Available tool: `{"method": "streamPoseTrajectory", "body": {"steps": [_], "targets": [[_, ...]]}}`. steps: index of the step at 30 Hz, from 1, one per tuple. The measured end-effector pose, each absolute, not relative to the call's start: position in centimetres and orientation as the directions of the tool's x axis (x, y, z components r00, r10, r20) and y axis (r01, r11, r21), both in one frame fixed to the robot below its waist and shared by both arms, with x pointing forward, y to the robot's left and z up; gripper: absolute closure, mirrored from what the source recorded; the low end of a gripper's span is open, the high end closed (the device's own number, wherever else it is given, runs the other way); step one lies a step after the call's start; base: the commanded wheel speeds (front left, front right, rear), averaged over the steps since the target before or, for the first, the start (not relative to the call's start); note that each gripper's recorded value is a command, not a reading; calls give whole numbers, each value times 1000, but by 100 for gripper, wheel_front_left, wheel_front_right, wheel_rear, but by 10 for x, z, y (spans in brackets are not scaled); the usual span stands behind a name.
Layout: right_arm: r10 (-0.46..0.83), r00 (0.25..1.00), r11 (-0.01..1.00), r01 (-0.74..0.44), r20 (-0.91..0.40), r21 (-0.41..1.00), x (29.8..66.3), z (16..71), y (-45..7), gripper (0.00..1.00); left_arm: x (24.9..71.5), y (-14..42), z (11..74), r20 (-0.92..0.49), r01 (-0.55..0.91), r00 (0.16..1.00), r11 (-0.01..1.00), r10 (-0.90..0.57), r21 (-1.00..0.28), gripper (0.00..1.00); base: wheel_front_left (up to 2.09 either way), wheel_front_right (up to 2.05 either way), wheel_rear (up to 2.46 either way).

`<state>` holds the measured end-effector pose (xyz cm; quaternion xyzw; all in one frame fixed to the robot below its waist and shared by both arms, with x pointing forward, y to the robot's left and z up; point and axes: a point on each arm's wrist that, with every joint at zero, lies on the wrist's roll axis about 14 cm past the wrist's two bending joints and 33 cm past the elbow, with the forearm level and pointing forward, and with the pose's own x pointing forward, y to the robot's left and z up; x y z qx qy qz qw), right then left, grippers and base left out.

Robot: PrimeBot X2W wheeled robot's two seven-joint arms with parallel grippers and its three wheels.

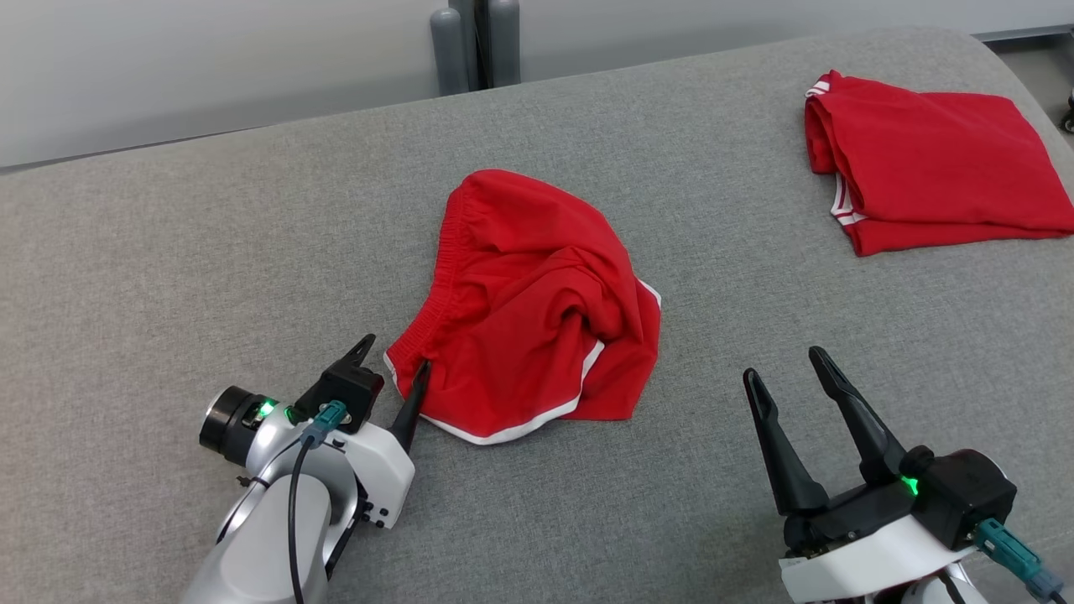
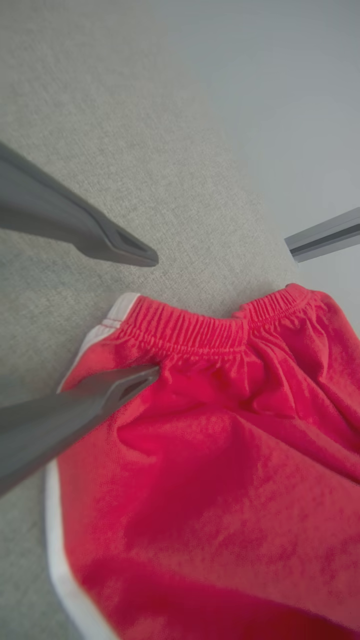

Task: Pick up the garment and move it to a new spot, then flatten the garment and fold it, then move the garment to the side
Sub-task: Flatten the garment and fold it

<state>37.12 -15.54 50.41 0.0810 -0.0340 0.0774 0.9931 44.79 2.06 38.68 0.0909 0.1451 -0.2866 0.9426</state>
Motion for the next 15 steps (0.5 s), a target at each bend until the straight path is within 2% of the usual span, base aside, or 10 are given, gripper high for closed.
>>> {"method": "streamPoseTrajectory", "body": {"steps": [1,2,3,4,6,15], "targets": [[146,986,975,-157,79,156,371,504,-156,0,448,20,385,-331,569,791,818,-515,87,2,0,0,0],[145,986,975,-156,78,157,371,504,-156,0,449,20,383,-338,571,788,817,-515,86,26,0,0,0],[144,987,976,-154,77,157,371,503,-157,0,449,19,382,-342,573,785,815,-516,86,26,0,0,0],[143,987,976,-154,77,156,371,503,-157,0,449,19,382,-343,574,783,815,-518,80,62,0,0,0],[143,987,976,-154,79,156,371,504,-157,0,448,16,384,-338,579,781,812,-526,73,100,0,0,0],[152,982,974,-168,112,154,368,515,-154,0,449,-3,420,-231,585,789,811,-570,-4,100,0,0,0]]}}
